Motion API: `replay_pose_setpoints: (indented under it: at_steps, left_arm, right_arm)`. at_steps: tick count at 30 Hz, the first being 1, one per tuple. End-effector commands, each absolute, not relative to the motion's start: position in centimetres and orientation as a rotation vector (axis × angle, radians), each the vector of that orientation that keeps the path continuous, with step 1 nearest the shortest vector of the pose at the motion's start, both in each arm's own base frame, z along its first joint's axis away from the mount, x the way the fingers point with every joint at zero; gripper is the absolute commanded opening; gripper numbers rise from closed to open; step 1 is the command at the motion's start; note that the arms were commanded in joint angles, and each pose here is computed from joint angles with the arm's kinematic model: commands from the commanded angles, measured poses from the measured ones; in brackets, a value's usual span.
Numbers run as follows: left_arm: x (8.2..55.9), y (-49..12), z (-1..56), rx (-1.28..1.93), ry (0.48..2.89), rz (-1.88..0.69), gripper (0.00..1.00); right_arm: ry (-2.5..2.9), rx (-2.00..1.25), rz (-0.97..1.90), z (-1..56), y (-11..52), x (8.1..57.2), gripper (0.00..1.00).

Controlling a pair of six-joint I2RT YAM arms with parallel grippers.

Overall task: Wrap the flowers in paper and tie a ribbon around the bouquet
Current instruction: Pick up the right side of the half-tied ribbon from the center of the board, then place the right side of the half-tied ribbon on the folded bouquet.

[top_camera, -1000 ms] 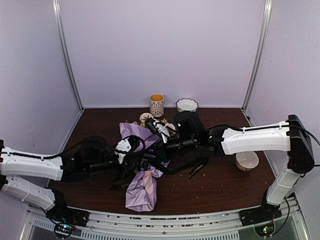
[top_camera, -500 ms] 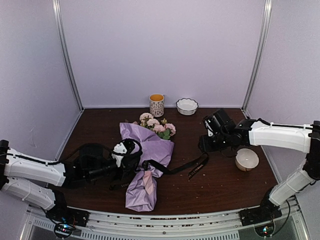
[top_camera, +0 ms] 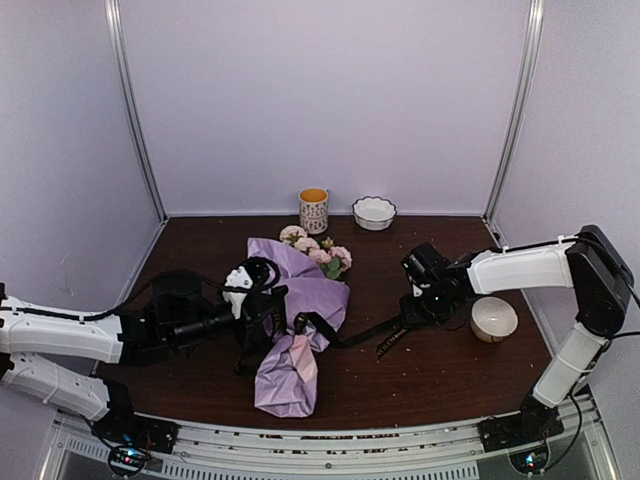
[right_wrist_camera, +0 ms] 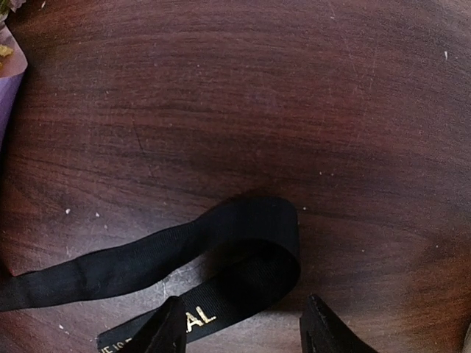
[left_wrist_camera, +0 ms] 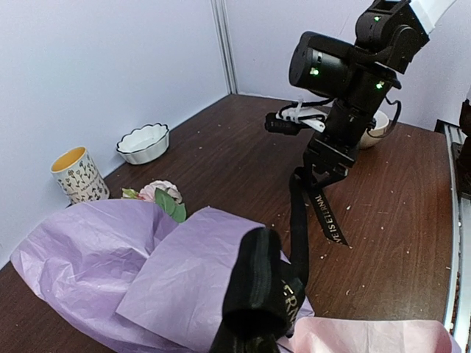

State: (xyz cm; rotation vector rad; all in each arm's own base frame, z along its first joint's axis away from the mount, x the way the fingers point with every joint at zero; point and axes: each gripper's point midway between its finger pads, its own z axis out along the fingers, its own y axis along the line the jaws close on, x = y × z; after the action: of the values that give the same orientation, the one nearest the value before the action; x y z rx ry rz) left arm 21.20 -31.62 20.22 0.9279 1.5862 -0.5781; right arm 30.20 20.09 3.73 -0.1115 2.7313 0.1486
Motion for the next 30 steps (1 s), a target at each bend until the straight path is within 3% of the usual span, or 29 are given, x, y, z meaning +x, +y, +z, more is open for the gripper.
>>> replay_pose_setpoints:
  at_steps: [1, 6, 12, 20, 25, 30]
  left_arm:
    - [21.2, -32.3, 22.5, 0.923, 1.487, -0.606, 0.00]
    - [20.7, -32.2, 20.9, 0.953, 1.495, -0.618, 0.00]
    - [20.0, -32.3, 21.0, 0.970, 1.474, -0.655, 0.00]
    - [19.8, -32.2, 20.9, 0.976, 1.459, -0.661, 0.00]
    - [19.7, -32.4, 20.9, 0.984, 1.448, -0.667, 0.00]
    - [19.1, -32.5, 20.7, 1.002, 1.421, -0.691, 0.00]
  right_arm:
    - [2.725, -0.052, 0.200, 3.1, 20.2, 31.3, 0.53]
    - [2.738, -0.016, 0.229, 1.9, 20.0, 32.3, 0.41]
    - [2.709, 0.021, 0.247, 2.2, 19.2, 33.5, 0.01]
    - [2.574, -0.090, 0.286, 9.9, 21.2, 37.0, 0.00]
    - [2.340, -0.288, 0.521, 20.3, 30.2, 37.2, 0.00]
    - [2.030, -0.577, 0.906, 30.8, 43.4, 31.9, 0.00]
